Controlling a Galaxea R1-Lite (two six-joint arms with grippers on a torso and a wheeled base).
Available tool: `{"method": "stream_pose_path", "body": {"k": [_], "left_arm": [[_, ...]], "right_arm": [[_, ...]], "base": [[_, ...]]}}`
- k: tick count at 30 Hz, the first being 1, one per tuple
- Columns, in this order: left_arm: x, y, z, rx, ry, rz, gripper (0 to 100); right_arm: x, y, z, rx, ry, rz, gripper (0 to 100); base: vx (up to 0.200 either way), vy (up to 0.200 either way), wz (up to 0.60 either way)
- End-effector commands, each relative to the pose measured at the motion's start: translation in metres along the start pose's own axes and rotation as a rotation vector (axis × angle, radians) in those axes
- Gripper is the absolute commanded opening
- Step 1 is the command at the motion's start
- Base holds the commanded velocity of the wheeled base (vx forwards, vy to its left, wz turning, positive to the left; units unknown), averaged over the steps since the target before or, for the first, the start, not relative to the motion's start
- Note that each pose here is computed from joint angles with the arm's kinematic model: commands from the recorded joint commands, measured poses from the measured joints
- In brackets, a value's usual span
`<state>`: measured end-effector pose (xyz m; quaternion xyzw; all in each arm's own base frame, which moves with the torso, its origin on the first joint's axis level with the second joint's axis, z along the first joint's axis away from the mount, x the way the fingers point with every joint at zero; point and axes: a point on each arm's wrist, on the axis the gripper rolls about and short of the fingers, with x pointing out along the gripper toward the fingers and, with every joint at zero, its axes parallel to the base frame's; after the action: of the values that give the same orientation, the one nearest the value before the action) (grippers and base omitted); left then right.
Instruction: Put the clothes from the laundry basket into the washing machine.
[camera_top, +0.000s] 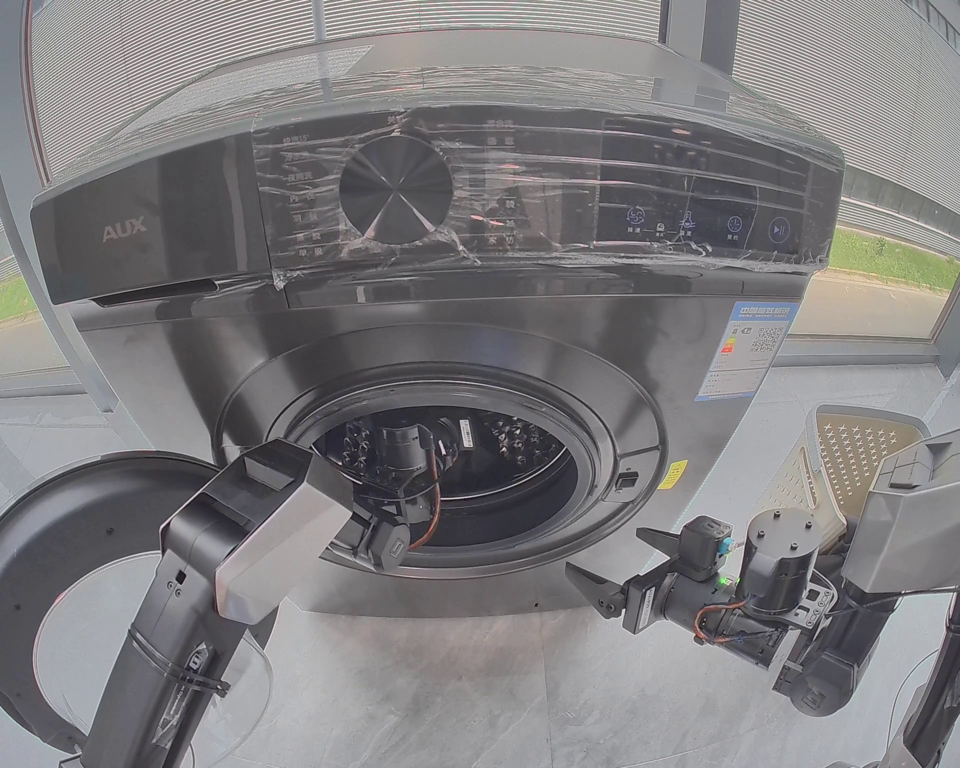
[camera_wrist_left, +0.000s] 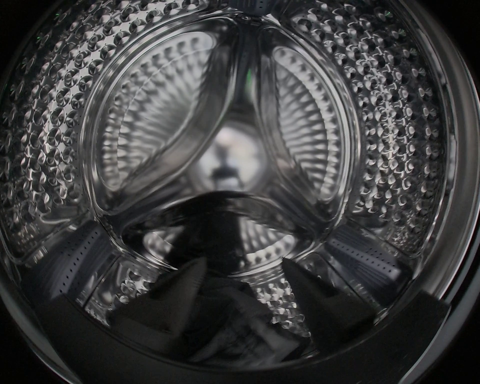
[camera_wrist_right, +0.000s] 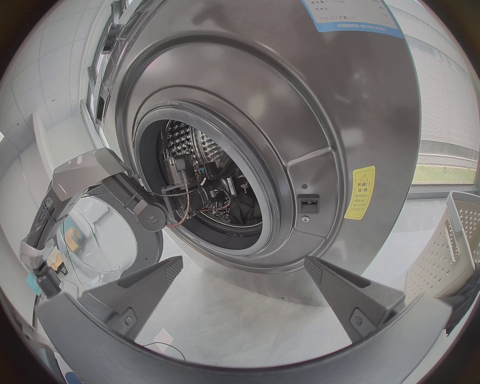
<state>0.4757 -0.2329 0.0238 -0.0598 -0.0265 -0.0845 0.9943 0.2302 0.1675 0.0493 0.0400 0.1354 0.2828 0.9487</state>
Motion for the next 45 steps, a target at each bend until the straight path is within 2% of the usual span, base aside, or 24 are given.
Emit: {"method": "stream_pose_path", "body": {"k": [1,3,5,9,11,13,15,17,20,21,27,28,29,33,34,37,38,40,42,45], "left_arm": [[-0.011,-0.019,0.002,-0.018,0.018,-0.037,100],[-0.026,-0.027,0.009,-0.013,0.052,-0.057,100],[-0.045,-0.034,0.012,0.005,0.107,-0.08,100],[-0.089,-0.043,0.025,0.028,0.179,-0.126,100],[-0.112,-0.047,0.033,0.034,0.201,-0.158,100],[-0.144,-0.049,0.042,0.053,0.246,-0.193,100],[-0.159,-0.05,0.045,0.061,0.268,-0.21,100],[-0.197,-0.051,0.055,0.074,0.312,-0.256,100],[-0.208,-0.052,0.058,0.071,0.319,-0.273,100],[-0.239,-0.05,0.072,0.066,0.315,-0.32,100],[-0.28,-0.043,0.092,0.044,0.304,-0.384,100],[-0.294,-0.039,0.102,0.019,0.293,-0.4,100],[-0.3,-0.035,0.108,0.006,0.283,-0.405,100],[-0.322,-0.017,0.132,-0.021,0.217,-0.386,100],[-0.324,-0.016,0.134,-0.024,0.211,-0.382,100],[-0.343,0.005,0.158,-0.07,0.128,-0.359,100],[-0.343,0.005,0.158,-0.072,0.126,-0.36,100],[-0.357,0.018,0.17,-0.099,0.087,-0.357,100],[-0.361,0.029,0.173,-0.093,0.081,-0.317,100],[-0.36,0.049,0.177,-0.09,0.06,-0.231,100]], "right_arm": [[0.0,-0.001,0.001,0.002,-0.01,-0.002,100],[0.0,-0.002,0.001,0.002,-0.011,-0.005,100],[0.0,-0.003,0.002,0.003,-0.011,-0.008,100],[-0.001,-0.003,0.003,0.004,-0.016,-0.01,100],[-0.001,-0.004,0.004,0.004,-0.018,-0.012,100],[-0.002,-0.004,0.002,0.004,-0.012,-0.013,100],[-0.002,-0.005,0.001,0.004,-0.006,-0.014,100],[-0.002,-0.005,0.0,0.004,-0.003,-0.016,100],[-0.003,-0.005,0.001,0.004,-0.004,-0.015,100],[-0.003,-0.004,0.002,0.004,-0.009,-0.016,100],[-0.008,-0.005,0.0,0.003,0.004,-0.02,100],[-0.01,-0.005,0.003,0.002,-0.005,-0.02,100],[-0.011,-0.005,0.005,0.002,-0.013,-0.02,100],[-0.022,-0.003,0.015,-0.002,-0.047,-0.021,100],[-0.022,-0.003,0.015,-0.002,-0.05,-0.022,100],[-0.032,-0.004,0.021,0.007,-0.077,-0.09,100],[-0.032,-0.004,0.021,0.007,-0.078,-0.093,100],[-0.048,-0.003,0.029,0.01,-0.108,-0.099,100],[-0.06,-0.005,0.035,0.012,-0.137,-0.105,100],[-0.079,-0.016,0.044,0.015,-0.18,-0.152,100]], "base": [[0.0,0.0,0.0],[0.0,0.0,0.0],[0.0,0.0,0.0],[0.0,0.0,0.0],[0.0,0.0,0.0],[0.0,0.0,0.0],[0.0,0.0,0.0],[0.0,0.0,0.0],[0.0,0.0,0.0],[0.0,0.0,0.0],[0.0,0.0,0.0],[0.0,0.0,0.0],[0.0,0.0,0.0],[0.0,0.0,0.0],[0.0,0.0,0.0],[0.0,0.0,0.0],[0.0,0.0,0.0],[0.0,0.0,0.0],[0.0,0.0,0.0],[0.0,0.0,0.0]]}}
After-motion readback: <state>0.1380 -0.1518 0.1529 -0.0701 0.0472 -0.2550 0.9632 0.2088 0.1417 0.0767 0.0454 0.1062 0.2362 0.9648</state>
